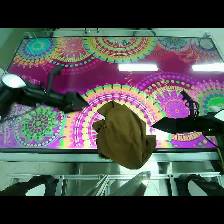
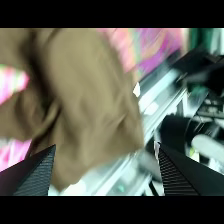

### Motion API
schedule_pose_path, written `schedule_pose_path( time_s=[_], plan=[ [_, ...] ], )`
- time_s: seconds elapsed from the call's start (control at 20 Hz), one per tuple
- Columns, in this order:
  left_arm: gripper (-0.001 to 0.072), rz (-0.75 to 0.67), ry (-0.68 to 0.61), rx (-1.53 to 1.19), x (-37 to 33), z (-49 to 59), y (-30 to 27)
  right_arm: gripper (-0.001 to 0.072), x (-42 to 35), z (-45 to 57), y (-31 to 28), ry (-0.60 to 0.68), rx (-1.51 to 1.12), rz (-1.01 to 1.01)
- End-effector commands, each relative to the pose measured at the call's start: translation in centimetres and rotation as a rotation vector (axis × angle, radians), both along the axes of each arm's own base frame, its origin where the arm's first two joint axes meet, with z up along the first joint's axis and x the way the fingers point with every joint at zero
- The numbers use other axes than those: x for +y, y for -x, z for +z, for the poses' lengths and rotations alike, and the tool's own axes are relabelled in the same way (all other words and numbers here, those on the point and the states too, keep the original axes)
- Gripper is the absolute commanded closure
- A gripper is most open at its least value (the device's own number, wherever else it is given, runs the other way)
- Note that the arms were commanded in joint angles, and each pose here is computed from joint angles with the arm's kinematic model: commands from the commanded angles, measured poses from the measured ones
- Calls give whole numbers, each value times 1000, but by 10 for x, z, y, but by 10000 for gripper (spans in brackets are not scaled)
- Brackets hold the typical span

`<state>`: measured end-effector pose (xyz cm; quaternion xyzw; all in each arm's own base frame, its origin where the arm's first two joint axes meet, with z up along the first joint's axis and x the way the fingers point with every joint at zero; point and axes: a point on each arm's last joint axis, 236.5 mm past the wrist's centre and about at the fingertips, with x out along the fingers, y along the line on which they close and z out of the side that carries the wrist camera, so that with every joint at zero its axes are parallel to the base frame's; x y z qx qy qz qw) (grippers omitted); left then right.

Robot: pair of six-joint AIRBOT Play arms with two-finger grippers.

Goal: Fold the shirts.

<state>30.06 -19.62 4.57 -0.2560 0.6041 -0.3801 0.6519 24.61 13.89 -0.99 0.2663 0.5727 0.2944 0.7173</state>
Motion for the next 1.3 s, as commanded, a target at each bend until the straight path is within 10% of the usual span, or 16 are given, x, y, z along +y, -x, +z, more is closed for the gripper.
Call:
schedule_pose_path(
  time_s=[0.0,0.55,0.65,0.7,1.25],
  plan=[
    [4,23,-75,165,5,-69,44,222,-14,-30,2,82,73,-2],
    [47,-64,-208,236,-50,-164,52,348,49,-90,3,24,121,144],
    [457,-110,-189,227,-63,-159,40,361,53,-79,-5,-2,97,129],
    [709,-152,-165,210,-68,-149,36,605,53,-73,-10,0,73,138],
    [696,-41,-42,-310,24,122,-10,685,-55,225,-96,168,-662,-126]
  ],
)
